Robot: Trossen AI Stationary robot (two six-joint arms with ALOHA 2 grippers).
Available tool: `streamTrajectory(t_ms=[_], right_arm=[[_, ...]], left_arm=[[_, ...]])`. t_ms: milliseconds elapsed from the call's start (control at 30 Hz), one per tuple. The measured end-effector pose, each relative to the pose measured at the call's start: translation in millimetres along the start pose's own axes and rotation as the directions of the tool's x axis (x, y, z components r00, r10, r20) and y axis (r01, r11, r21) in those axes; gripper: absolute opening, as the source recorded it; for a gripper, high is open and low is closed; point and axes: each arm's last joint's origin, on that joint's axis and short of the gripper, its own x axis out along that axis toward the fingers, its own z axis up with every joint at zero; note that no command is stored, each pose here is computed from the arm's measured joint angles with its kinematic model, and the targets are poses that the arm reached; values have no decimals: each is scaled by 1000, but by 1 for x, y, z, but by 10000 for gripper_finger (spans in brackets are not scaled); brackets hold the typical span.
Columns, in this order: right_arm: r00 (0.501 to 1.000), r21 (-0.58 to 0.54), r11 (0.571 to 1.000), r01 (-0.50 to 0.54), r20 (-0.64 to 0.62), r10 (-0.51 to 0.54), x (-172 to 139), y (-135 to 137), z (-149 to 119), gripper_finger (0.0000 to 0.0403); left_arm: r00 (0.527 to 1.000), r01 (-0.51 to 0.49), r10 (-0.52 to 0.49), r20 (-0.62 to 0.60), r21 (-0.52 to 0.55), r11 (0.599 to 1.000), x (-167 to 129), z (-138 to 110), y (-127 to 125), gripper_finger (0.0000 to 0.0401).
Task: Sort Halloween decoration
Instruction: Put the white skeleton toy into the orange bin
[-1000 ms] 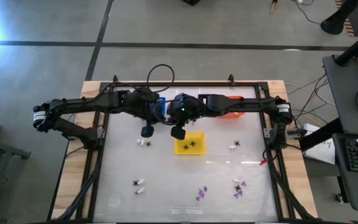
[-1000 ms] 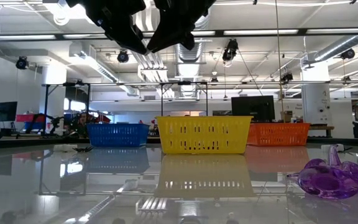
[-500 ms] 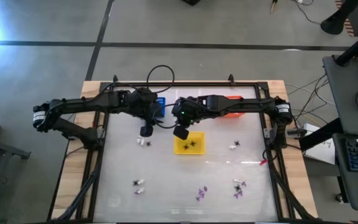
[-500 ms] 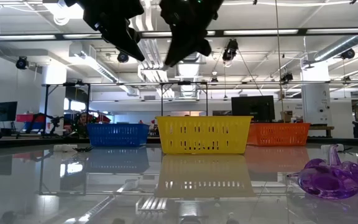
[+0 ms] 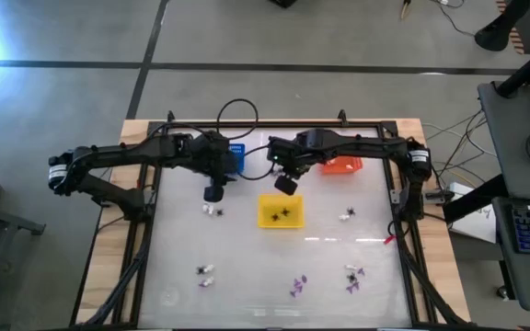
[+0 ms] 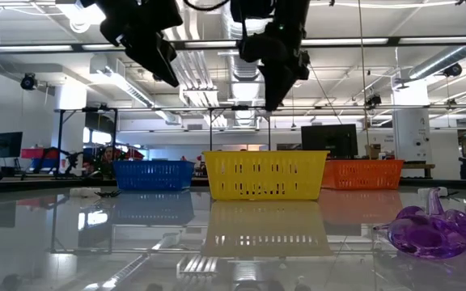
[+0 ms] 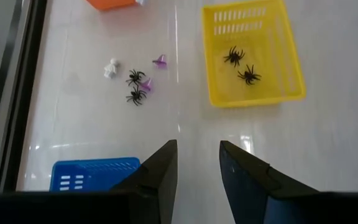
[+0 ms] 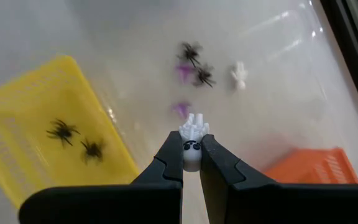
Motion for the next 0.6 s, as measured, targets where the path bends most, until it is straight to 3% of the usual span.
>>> streamTrajectory(t_ms=[600], right_arm=[[968,89,991,97,-238,-74,45,-70,-21,13]], left_arm=[[985,-80,80,-155,6,997,-5,-14,-1,102]])
